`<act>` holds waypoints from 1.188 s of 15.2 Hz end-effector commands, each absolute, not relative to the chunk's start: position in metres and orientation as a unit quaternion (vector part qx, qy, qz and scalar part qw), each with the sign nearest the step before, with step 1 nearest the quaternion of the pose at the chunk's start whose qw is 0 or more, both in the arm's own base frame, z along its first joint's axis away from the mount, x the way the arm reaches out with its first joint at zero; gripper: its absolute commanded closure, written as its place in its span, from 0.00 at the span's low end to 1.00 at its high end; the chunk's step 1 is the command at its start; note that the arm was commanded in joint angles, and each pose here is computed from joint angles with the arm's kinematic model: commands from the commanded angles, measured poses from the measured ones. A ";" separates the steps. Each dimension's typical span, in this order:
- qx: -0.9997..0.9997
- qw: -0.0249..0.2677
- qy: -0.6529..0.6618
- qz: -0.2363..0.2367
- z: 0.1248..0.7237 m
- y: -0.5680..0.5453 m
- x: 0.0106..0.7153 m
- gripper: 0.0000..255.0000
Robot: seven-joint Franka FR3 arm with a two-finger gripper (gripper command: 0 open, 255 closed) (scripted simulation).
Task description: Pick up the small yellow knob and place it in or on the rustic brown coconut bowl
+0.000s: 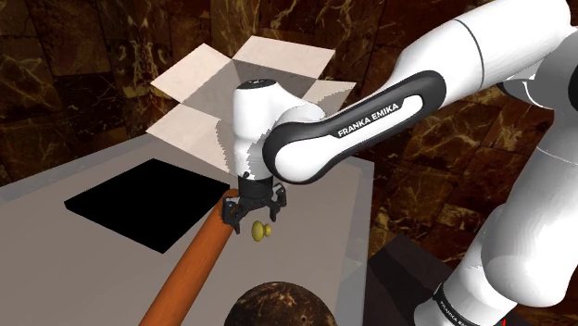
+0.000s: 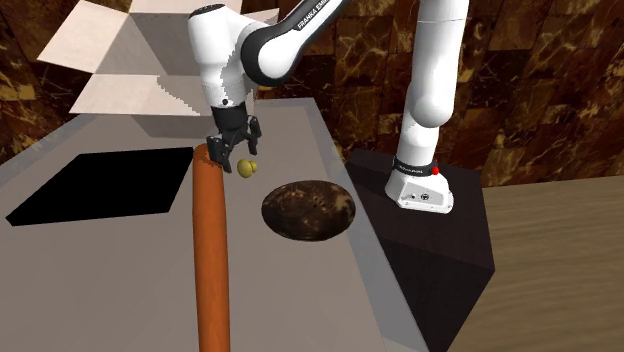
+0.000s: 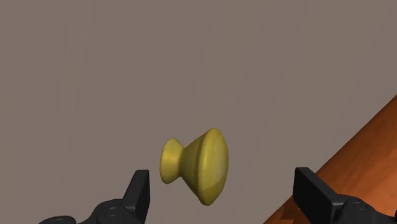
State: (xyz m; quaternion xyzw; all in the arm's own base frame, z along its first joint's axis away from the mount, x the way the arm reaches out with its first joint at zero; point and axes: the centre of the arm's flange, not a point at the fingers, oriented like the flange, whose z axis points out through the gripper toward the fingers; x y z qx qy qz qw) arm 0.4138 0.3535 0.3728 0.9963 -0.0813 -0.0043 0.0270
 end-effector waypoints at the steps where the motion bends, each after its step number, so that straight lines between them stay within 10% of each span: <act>1: 0.994 0.040 -0.096 -0.031 0.345 0.338 0.420 1.00; 18: 0.994 0.040 -0.096 -0.031 0.387 0.340 0.419 1.00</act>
